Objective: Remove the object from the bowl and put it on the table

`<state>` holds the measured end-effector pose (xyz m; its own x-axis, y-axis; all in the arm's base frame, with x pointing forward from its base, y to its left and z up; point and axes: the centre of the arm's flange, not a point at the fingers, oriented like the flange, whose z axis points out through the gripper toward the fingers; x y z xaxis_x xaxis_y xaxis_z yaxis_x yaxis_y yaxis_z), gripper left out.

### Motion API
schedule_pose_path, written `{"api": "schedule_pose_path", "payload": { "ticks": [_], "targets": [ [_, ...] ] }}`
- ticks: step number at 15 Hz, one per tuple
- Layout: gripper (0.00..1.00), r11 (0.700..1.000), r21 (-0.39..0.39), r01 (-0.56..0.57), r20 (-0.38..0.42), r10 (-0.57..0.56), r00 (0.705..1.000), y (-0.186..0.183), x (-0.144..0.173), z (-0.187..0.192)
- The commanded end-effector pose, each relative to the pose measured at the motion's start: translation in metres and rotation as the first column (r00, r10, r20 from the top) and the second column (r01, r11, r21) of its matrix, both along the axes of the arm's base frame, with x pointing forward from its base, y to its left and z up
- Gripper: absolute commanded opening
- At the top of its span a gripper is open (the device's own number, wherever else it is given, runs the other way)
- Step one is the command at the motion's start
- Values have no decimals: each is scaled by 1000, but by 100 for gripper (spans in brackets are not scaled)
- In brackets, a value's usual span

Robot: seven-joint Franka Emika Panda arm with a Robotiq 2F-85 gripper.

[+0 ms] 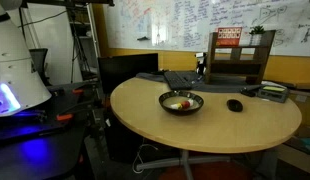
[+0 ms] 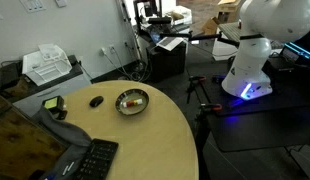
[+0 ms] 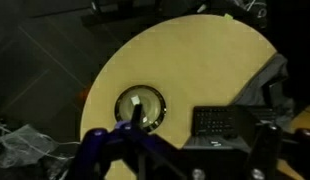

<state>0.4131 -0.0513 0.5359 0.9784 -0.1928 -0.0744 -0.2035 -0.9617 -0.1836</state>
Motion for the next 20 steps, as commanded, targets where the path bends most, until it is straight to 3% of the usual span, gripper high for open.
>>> {"api": "schedule_pose_path", "payload": {
  "ticks": [1, 6, 10, 13, 16, 20],
  "targets": [
    [100, 1000, 0, 0, 0, 0, 1000, 0, 0, 0],
    [100, 998, -38, -56, 12, 57, 998, 6, 24, -25],
    [100, 979, -112, -171, 86, 181, 980, 19, 70, -100],
    [100, 946, -151, -286, 126, 305, 944, 23, 103, -169],
    [100, 930, -181, -319, 67, 335, 940, 19, 123, -231],
    [100, 935, -135, -329, -22, 329, 944, 15, 138, -300]
  ]
}}
